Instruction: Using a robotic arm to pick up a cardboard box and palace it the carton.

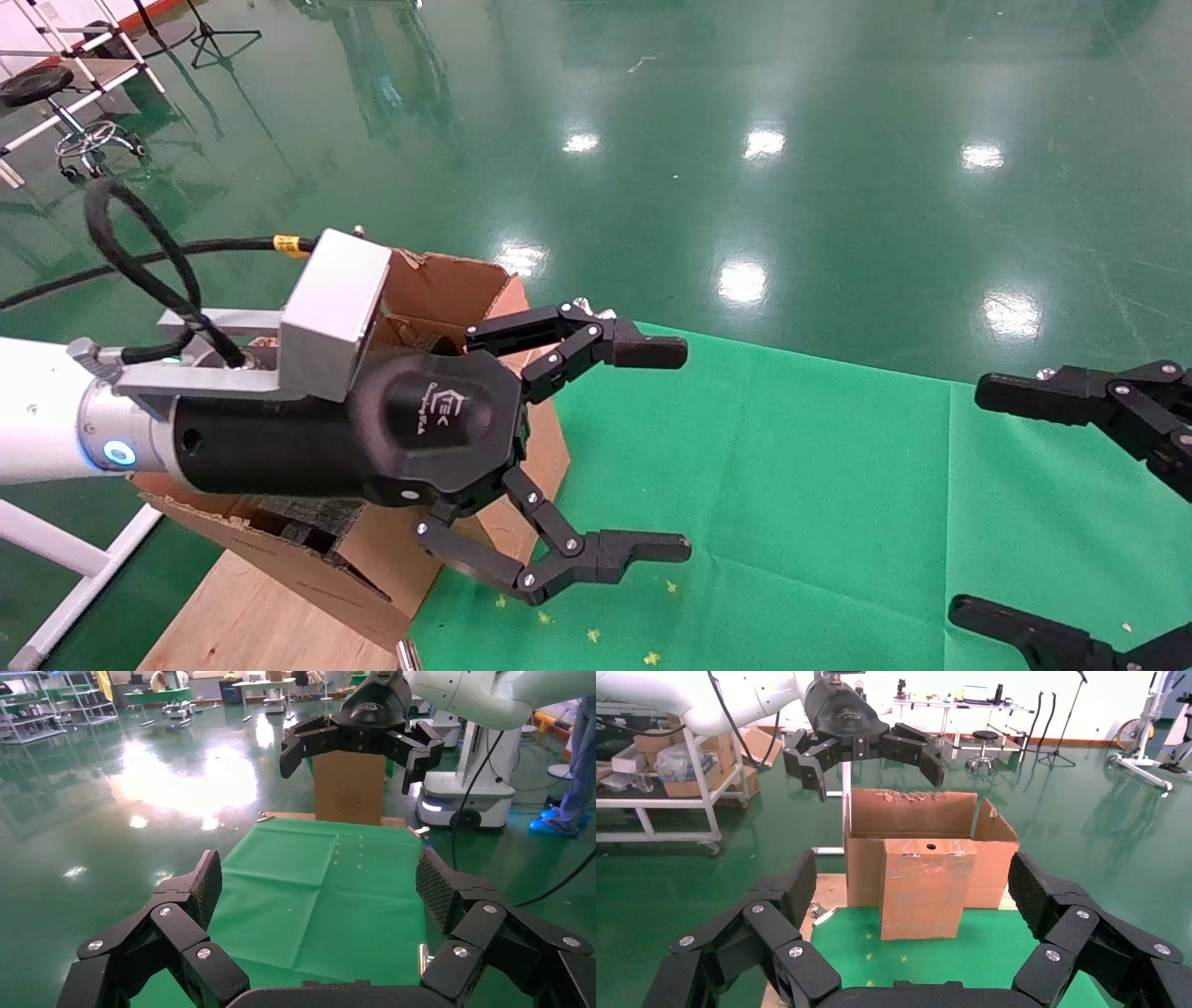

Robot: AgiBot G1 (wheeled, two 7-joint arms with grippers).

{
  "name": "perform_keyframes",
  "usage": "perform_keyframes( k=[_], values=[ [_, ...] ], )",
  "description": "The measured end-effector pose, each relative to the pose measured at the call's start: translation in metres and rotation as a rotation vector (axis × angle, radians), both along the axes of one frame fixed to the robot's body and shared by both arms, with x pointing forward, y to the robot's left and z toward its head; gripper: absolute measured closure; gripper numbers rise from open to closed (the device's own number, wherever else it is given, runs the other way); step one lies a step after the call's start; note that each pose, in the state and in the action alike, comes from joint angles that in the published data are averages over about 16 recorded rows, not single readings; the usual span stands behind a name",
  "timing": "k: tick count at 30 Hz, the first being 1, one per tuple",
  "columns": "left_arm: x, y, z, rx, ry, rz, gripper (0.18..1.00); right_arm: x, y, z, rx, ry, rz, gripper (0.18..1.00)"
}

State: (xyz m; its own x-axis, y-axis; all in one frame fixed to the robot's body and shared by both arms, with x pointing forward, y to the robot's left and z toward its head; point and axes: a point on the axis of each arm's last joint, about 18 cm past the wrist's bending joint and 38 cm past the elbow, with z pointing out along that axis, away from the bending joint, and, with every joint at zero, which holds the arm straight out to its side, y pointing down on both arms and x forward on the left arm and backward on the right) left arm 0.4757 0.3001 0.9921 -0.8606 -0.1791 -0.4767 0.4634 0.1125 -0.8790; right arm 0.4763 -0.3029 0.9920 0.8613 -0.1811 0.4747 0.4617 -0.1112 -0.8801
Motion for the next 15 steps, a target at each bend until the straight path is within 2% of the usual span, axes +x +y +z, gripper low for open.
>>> perform_keyframes(
  k=[15],
  values=[
    [0.0007,0.0007,0.0000,0.004,-0.003,0.007,0.184,0.0000,0.0000,0.0000,0.000,0.000,0.000,0.178]
  ],
)
